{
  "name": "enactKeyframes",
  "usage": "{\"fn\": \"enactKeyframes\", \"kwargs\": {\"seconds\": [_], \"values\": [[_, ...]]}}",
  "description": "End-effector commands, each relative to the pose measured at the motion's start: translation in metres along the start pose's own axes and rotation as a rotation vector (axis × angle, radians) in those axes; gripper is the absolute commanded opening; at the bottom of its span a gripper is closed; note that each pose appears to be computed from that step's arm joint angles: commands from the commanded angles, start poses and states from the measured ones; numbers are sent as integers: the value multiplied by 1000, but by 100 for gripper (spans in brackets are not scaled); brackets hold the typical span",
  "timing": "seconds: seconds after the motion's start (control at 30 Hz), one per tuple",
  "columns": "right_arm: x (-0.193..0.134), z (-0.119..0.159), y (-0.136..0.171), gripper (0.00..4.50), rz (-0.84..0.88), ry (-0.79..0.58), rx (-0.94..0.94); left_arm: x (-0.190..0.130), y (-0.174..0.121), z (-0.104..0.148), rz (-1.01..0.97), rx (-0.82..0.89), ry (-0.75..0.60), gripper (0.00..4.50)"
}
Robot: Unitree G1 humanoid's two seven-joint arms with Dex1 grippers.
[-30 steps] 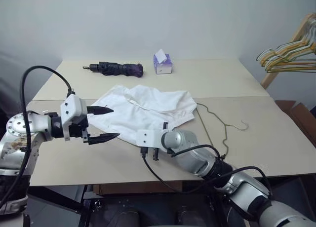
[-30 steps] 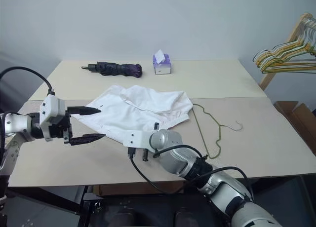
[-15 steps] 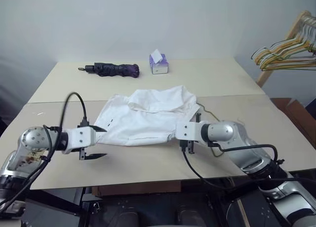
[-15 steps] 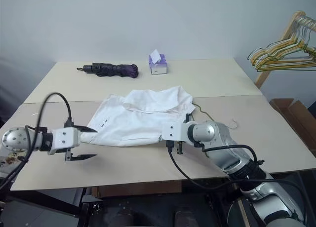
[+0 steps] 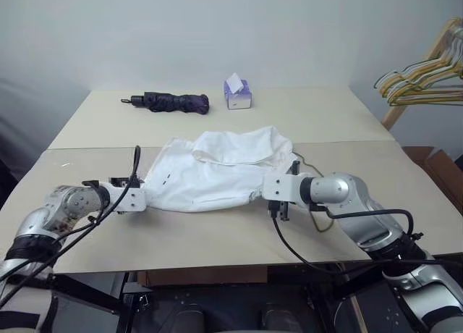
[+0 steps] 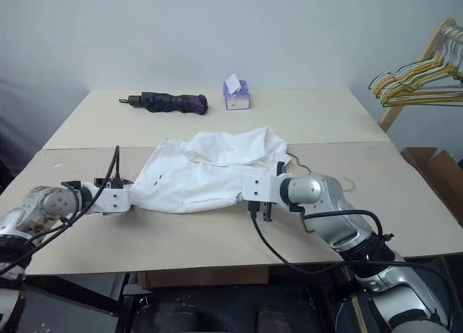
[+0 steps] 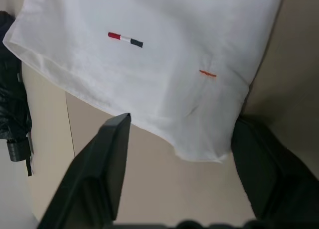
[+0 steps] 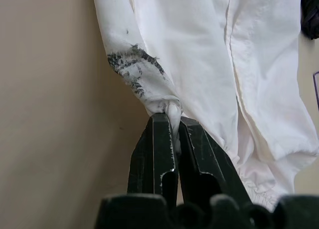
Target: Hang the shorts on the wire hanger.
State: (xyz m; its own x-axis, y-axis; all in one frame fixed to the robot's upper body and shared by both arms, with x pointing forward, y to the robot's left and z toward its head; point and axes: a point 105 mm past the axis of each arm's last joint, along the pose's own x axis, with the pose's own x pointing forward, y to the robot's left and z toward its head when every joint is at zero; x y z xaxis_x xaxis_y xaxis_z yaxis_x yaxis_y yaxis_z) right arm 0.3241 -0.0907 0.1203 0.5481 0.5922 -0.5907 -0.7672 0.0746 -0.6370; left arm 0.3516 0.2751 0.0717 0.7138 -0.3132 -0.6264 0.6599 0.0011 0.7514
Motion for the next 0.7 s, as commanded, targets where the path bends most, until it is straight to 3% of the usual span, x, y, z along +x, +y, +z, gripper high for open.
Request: {"fn": "enactKeyframes", "kwargs": {"seconds": [0.03,0.2,0.3,0.4,0.53,0.6,0.7], "values": [[-8,8,-11,0,-43,-33,-20,5,12,5,47,10,-17,167],[-9,7,-10,0,-41,-38,-23,9,19,15,58,20,-66,4],[-13,7,-10,0,-44,-55,-32,3,15,26,-1,38,-154,1],[-25,9,-7,0,6,-123,-81,-22,-9,25,-246,77,-182,1],[-51,8,9,0,192,-236,-215,-54,-25,39,-433,45,-270,1],[-62,2,13,0,299,-234,-225,-59,-25,48,-445,18,-303,1],[-59,6,-9,0,242,-261,-223,-48,-5,60,-303,-38,-340,1]]}}
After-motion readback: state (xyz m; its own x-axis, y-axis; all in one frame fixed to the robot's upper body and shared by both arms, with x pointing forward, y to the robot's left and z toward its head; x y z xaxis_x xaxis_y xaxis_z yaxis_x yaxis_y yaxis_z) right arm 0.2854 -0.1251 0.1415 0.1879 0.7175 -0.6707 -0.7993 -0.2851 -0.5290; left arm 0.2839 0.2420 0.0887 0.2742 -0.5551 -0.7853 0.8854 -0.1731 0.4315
